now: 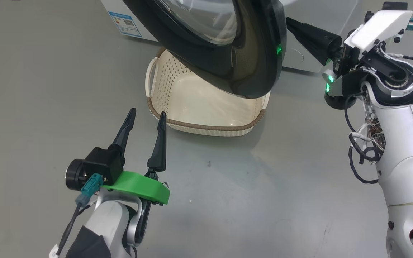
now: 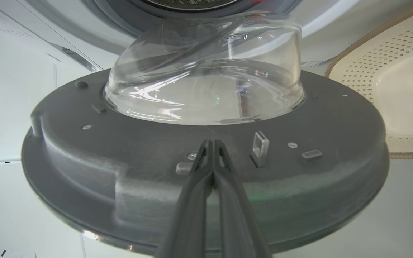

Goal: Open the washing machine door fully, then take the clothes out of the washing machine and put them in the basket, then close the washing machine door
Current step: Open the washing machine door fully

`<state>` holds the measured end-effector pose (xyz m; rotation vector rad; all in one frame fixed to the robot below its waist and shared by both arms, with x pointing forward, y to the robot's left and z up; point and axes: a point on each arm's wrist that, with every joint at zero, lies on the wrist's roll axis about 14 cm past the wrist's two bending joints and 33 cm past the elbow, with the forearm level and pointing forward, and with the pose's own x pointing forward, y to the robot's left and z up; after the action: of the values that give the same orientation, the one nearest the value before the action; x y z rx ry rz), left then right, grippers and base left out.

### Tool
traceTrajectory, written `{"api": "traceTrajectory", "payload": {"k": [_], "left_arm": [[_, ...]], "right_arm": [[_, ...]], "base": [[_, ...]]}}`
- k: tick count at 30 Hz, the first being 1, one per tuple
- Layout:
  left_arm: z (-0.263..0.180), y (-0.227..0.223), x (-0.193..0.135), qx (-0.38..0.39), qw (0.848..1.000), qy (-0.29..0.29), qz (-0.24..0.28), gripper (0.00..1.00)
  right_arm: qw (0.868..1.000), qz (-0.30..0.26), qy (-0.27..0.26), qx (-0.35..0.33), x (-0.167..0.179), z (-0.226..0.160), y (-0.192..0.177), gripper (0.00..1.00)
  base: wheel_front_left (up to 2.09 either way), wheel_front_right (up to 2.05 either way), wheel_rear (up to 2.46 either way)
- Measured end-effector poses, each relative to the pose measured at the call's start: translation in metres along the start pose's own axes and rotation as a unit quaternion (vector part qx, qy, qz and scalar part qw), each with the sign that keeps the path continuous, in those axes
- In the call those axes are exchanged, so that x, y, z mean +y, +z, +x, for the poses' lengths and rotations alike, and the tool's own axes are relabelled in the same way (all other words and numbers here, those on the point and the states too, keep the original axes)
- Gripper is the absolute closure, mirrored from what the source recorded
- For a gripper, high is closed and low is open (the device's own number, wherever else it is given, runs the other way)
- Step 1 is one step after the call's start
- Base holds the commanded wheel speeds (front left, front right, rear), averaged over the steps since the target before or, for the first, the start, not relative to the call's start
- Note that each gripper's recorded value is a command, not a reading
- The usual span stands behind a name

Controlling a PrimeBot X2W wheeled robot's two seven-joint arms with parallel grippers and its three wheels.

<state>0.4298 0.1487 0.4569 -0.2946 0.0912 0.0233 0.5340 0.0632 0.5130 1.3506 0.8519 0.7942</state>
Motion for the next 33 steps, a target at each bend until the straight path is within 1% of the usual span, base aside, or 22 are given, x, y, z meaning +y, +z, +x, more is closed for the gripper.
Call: {"api": "traceTrajectory", "payload": {"k": [3,15,21,25,33], "left_arm": [[-0.001,0.001,0.001,-0.001,1.0,0.001,0.001,0.0],[0.0,0.01,-0.004,-0.012,1.0,-0.007,0.003,0.0],[-0.003,0.012,-0.005,-0.014,1.0,-0.008,-0.001,0.0],[-0.007,0.016,-0.003,-0.018,1.0,-0.004,-0.003,0.0],[-0.013,0.026,0.003,-0.03,1.0,0.005,0.0,0.0]], "right_arm": [[1.0,0.02,0.009,0.018,0.004,0.003,-0.005,1.0],[0.995,0.031,-0.008,0.089,0.003,0.009,-0.032,1.0],[0.993,0.034,-0.004,0.117,0.006,0.013,-0.046,1.0],[0.989,0.041,0.0,0.143,0.008,0.015,-0.06,1.0],[0.976,0.043,-0.001,0.212,0.01,0.017,-0.104,1.0]], "base": [[0.0,0.0,0.0],[0.0,0.0,0.0],[0.0,0.0,0.0],[0.0,0.0,0.0],[0.0,0.0,0.0]]}}
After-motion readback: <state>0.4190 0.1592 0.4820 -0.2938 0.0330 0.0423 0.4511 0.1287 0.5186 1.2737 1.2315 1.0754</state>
